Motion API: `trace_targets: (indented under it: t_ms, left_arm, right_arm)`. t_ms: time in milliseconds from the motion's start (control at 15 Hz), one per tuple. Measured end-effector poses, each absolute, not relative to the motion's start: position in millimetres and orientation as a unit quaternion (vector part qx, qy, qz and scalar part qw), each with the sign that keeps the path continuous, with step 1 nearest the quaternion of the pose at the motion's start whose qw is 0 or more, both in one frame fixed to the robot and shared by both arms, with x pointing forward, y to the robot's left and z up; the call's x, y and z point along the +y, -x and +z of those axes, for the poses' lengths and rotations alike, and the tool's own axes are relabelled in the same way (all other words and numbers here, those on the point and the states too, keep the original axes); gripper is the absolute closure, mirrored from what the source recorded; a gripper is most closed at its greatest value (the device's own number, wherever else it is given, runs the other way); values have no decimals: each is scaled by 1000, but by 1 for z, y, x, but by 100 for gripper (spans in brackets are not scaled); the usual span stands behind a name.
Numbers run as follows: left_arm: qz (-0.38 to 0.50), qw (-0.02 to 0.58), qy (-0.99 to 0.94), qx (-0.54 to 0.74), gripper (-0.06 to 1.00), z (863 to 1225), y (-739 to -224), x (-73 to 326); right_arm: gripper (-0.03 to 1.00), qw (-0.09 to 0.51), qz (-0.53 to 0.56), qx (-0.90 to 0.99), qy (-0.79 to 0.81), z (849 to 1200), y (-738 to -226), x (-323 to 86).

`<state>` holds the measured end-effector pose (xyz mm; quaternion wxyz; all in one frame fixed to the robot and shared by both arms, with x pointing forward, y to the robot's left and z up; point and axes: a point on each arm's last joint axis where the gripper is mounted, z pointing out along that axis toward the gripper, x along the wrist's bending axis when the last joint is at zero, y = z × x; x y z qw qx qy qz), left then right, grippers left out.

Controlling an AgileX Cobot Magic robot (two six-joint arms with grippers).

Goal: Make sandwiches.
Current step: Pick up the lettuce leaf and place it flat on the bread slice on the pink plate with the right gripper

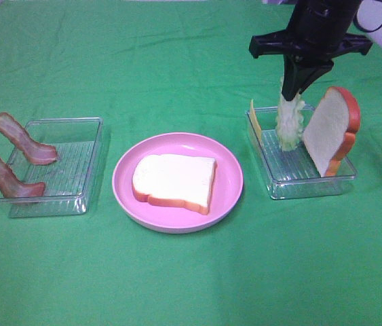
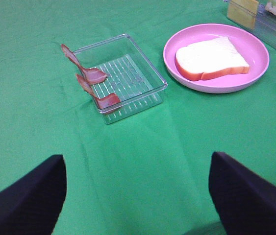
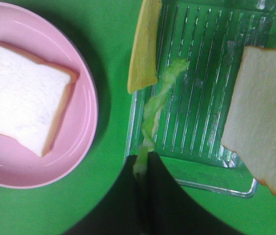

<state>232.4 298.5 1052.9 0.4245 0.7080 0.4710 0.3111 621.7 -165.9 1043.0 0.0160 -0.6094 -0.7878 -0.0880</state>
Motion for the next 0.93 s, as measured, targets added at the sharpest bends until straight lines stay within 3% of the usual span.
trace_targets:
  t_ms: [333, 467, 533, 667, 933]
  left_arm:
    - [311, 425, -708, 471, 19, 1053, -232, 299]
    - [311, 425, -708, 471, 19, 1053, -232, 299]
    - [311, 425, -708, 471, 19, 1053, -232, 299]
    - [311, 425, -708, 471, 19, 1053, -232, 299]
    - [311, 425, -708, 471, 19, 1053, -232, 299]
  right_arm:
    - [97, 32, -168, -784, 597, 1090, -601, -162]
    - [97, 81, -209, -790, 570, 1094, -597, -150]
    - [97, 134, -253, -798, 530, 1097, -590, -134]
    - [97, 157, -264, -804, 509, 1095, -585, -123]
    - [97, 176, -281, -823, 460, 1069, -565, -58]
